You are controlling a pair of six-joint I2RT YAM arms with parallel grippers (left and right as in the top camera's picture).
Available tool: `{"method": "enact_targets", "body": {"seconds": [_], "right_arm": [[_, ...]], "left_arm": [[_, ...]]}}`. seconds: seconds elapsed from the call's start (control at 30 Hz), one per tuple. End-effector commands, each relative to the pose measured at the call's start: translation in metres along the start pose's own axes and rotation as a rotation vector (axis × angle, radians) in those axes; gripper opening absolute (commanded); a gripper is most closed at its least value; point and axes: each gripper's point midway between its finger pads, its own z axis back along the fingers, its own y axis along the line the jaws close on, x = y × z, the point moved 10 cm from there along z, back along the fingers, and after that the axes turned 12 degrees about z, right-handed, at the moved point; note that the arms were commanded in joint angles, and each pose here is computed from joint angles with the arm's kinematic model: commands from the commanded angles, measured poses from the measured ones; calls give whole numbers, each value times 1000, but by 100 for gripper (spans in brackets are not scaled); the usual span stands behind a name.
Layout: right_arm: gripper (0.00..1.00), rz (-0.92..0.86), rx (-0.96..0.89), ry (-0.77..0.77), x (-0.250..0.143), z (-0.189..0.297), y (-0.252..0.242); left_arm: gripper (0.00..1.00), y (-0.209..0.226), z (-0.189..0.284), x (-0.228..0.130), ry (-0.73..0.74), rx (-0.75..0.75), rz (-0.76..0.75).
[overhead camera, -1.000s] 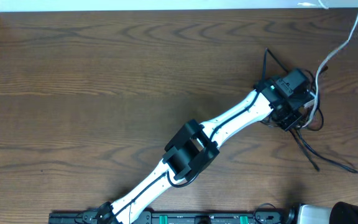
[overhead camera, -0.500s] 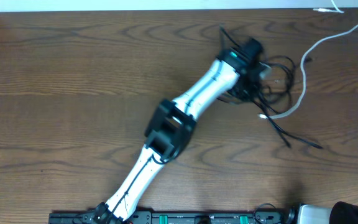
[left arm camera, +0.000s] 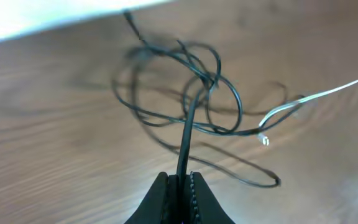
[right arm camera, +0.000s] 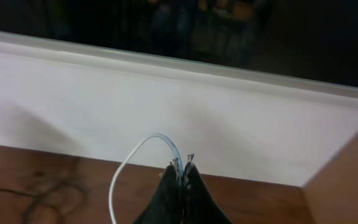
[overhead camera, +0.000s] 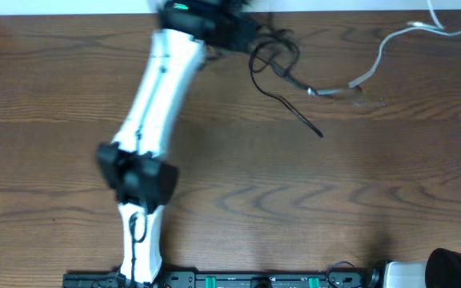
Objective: Untangle cables
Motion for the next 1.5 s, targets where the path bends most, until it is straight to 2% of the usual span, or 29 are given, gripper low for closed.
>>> {"method": "enact_targets", "body": {"seconds": [0.0,0.03,0.13,0.5,0.7,0.93,1.1,1.3,1.47], "right_arm": [[1,42,-87,35,0,6,-7],[1,43,-120,57,-2,6,-10],[1,89,-230,111,-6,8,-18],[1,61,-452,194,-25,33,-70],[1,-16,-615,250,-47,62,-115],[1,-55,-736,264,-58,86,-143],[1,-92,-672,224,-65,93,-152],[1,-120,-656,245,-73,85,-155],[1,-169,-569,244,-83,71,-156]], "left_arm": [[7,49,75,18,-145,101,82],[8,66,101,19,-184,127,118],[7,85,136,15,-221,163,158],[7,99,153,15,-272,286,167],[8,115,184,12,-331,321,210],[7,134,228,5,-423,375,274],[7,138,238,0,-422,307,297],[7,113,223,0,-377,235,247],[7,96,215,4,-376,202,206]]}}
